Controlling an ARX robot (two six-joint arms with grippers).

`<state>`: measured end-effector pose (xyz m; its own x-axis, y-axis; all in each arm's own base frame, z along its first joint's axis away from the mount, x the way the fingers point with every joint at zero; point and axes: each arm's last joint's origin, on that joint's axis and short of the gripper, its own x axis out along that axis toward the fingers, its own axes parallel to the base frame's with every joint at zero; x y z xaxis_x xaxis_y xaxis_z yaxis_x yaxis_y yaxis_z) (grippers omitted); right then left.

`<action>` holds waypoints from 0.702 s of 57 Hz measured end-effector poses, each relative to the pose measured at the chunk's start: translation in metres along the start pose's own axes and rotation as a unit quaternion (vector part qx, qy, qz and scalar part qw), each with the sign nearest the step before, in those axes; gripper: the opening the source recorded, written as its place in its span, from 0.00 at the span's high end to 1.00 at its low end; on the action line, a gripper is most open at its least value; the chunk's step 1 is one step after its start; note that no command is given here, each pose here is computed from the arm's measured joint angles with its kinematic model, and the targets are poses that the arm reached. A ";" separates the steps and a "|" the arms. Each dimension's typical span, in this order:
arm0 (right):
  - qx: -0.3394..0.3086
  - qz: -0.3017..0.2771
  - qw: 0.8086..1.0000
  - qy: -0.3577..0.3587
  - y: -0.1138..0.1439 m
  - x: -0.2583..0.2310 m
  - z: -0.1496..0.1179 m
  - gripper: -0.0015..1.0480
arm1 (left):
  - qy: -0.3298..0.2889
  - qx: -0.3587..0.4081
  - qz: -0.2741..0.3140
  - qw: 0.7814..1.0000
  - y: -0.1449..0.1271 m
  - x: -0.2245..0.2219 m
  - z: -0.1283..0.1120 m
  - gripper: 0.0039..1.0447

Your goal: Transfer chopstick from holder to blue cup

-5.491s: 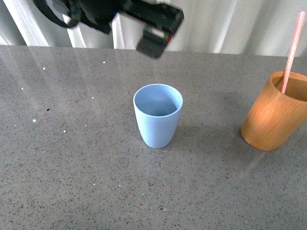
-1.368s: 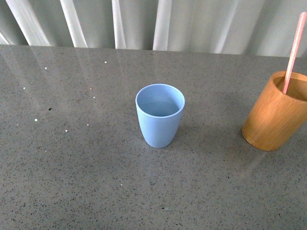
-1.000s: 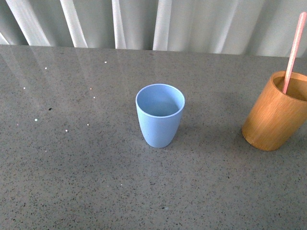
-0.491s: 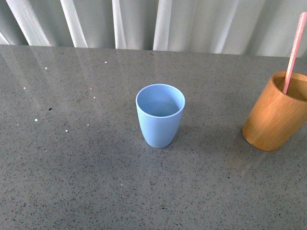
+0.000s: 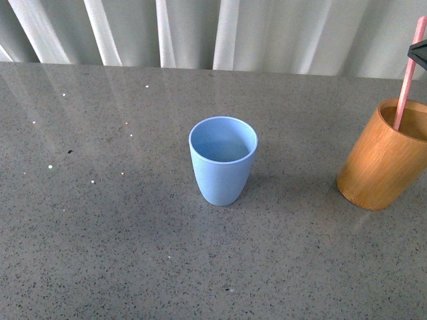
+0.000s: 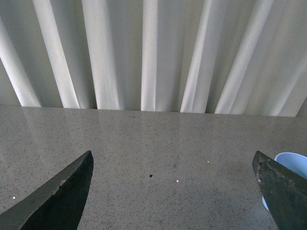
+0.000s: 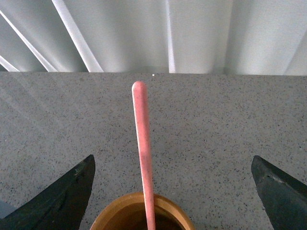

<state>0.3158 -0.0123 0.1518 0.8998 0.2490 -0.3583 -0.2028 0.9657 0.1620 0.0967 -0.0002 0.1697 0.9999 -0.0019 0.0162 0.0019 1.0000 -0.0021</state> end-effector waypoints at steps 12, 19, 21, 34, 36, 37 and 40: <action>-0.003 0.002 1.000 0.006 0.000 0.021 0.003 0.10 | 0.000 0.000 0.000 1.000 0.000 0.000 0.000 0.06; -0.004 0.004 1.000 0.010 0.003 0.029 0.003 0.10 | 0.000 0.000 0.000 1.000 0.000 0.000 0.000 0.06; -0.005 0.005 1.000 0.011 0.003 0.031 0.003 0.10 | 0.000 0.000 0.000 1.000 0.000 0.000 0.000 0.06; -0.007 0.013 1.000 0.017 0.008 0.044 0.001 0.12 | 0.000 0.000 0.000 1.000 0.000 0.000 0.000 0.06; -0.007 0.014 1.000 0.019 0.008 0.045 0.001 0.17 | 0.000 0.000 0.000 1.000 0.000 0.000 0.000 0.06; -0.008 0.015 1.000 0.020 0.008 0.046 0.000 0.20 | 0.000 0.000 0.000 1.000 0.000 0.000 0.000 0.06; -0.008 0.015 1.000 0.022 0.009 0.048 -0.001 0.27 | 0.000 0.000 0.000 1.000 0.000 0.000 0.000 0.06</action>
<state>0.3567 0.0086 0.1353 0.8758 0.2803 -0.3931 -0.2356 0.9588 0.1588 0.0967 -0.0002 0.1697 0.9999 -0.0019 0.0162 0.0019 1.0000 -0.0021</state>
